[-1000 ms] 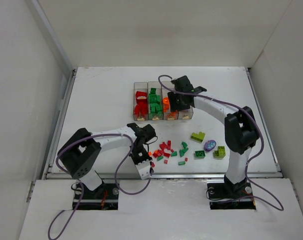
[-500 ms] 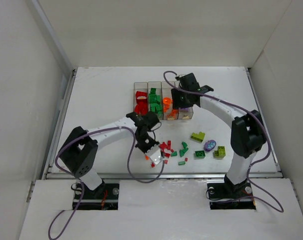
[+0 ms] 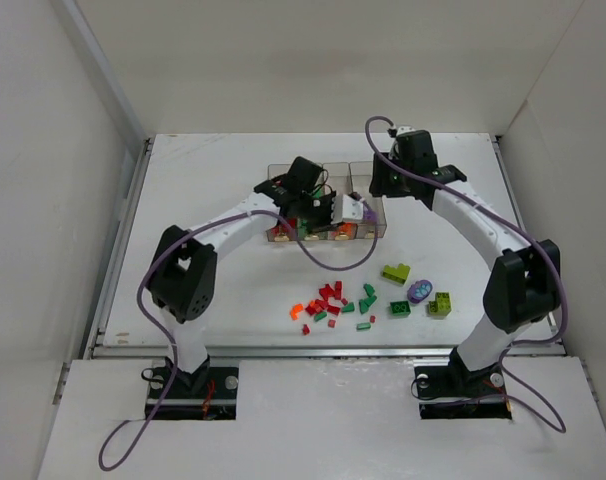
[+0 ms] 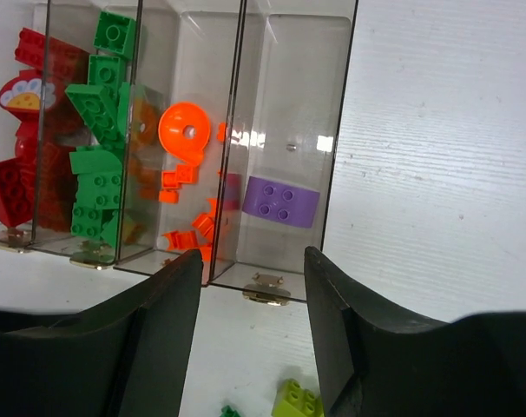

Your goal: Sort the legos into containers by color

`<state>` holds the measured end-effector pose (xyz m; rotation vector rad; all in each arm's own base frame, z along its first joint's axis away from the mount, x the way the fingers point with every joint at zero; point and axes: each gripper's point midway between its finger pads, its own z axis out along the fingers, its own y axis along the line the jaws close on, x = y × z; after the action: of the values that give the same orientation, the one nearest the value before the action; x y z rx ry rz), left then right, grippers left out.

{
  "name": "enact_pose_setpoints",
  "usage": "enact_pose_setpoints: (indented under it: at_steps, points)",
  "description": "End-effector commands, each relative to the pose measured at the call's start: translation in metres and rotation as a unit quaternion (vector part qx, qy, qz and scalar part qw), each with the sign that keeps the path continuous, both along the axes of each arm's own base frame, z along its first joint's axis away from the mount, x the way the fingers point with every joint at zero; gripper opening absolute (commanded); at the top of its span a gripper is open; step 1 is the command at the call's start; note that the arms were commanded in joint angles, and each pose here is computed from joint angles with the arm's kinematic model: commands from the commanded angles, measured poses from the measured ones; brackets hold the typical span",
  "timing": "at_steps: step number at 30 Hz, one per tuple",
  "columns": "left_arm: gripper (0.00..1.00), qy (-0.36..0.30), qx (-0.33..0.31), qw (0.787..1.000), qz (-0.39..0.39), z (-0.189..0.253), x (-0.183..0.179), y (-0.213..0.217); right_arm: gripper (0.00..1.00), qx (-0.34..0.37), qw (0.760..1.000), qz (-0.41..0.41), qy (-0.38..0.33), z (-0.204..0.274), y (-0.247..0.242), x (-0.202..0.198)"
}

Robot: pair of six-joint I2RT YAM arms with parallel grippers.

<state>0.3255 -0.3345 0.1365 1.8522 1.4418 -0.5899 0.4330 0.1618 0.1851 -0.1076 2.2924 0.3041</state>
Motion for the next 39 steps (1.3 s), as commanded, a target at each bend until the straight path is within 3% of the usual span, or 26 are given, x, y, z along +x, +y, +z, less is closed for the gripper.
enact_pose_setpoints:
  at_steps: [1,9,10,12,14,19,23,28,31,32,33,35,36,38,39]
  points:
    - [0.00,-0.029,-0.082,0.990,0.108,0.038,0.055,-0.032,0.56,-0.005,1.000,0.005,-0.020,0.004,0.002,0.006]
    - [0.02,-0.040,-0.090,0.982,0.163,0.018,0.099,-0.037,0.56,-0.007,1.000,0.007,-0.019,-0.004,0.002,0.017]
    - [0.21,-0.041,-0.089,0.981,0.168,0.018,0.103,-0.034,0.56,-0.012,1.000,0.010,-0.016,-0.009,0.002,0.018]
    - [0.43,-0.045,-0.088,0.981,0.165,0.018,0.103,-0.033,0.56,-0.013,1.000,0.010,-0.013,-0.009,0.003,0.019]
    - [0.60,-0.048,-0.092,0.981,0.165,0.020,0.104,-0.034,0.56,-0.011,1.000,0.010,-0.018,-0.005,0.003,0.021]
    - [0.89,-0.058,-0.109,0.977,0.175,0.032,0.107,-0.034,0.56,-0.013,1.000,0.010,-0.013,-0.004,0.003,0.019]
    - [0.95,-0.066,-0.130,0.971,0.192,0.060,0.108,-0.027,0.56,-0.018,1.000,0.003,-0.017,0.004,-0.002,0.015]
    - [0.91,-0.060,-0.144,0.948,0.279,0.104,0.111,0.020,0.57,-0.071,0.997,0.034,-0.025,0.011,0.016,-0.018]
    - [0.85,-0.010,-0.164,0.888,0.429,0.120,0.105,0.085,0.61,-0.071,0.993,0.097,-0.011,-0.009,0.048,-0.052]
    - [0.85,0.022,-0.150,0.865,0.477,0.096,0.095,0.108,0.63,-0.054,0.991,0.120,-0.016,-0.006,0.058,-0.063]
    - [0.85,0.056,-0.164,0.824,0.540,0.090,0.088,0.129,0.64,-0.036,0.988,0.147,-0.013,-0.009,0.070,-0.074]
    - [0.85,0.074,-0.190,0.774,0.599,0.094,0.069,0.171,0.64,0.022,0.974,0.224,-0.003,-0.020,0.108,-0.106]
    - [0.85,0.093,-0.166,0.748,0.635,0.061,0.053,0.190,0.64,0.037,0.971,0.238,0.002,-0.022,0.120,-0.116]
    - [0.85,0.115,-0.200,0.695,0.681,0.060,0.036,0.210,0.64,0.033,0.960,0.277,0.010,-0.031,0.149,-0.142]
    - [0.85,0.128,-0.188,0.677,0.700,0.038,0.024,0.220,0.64,0.016,0.956,0.290,0.026,-0.047,0.157,-0.152]
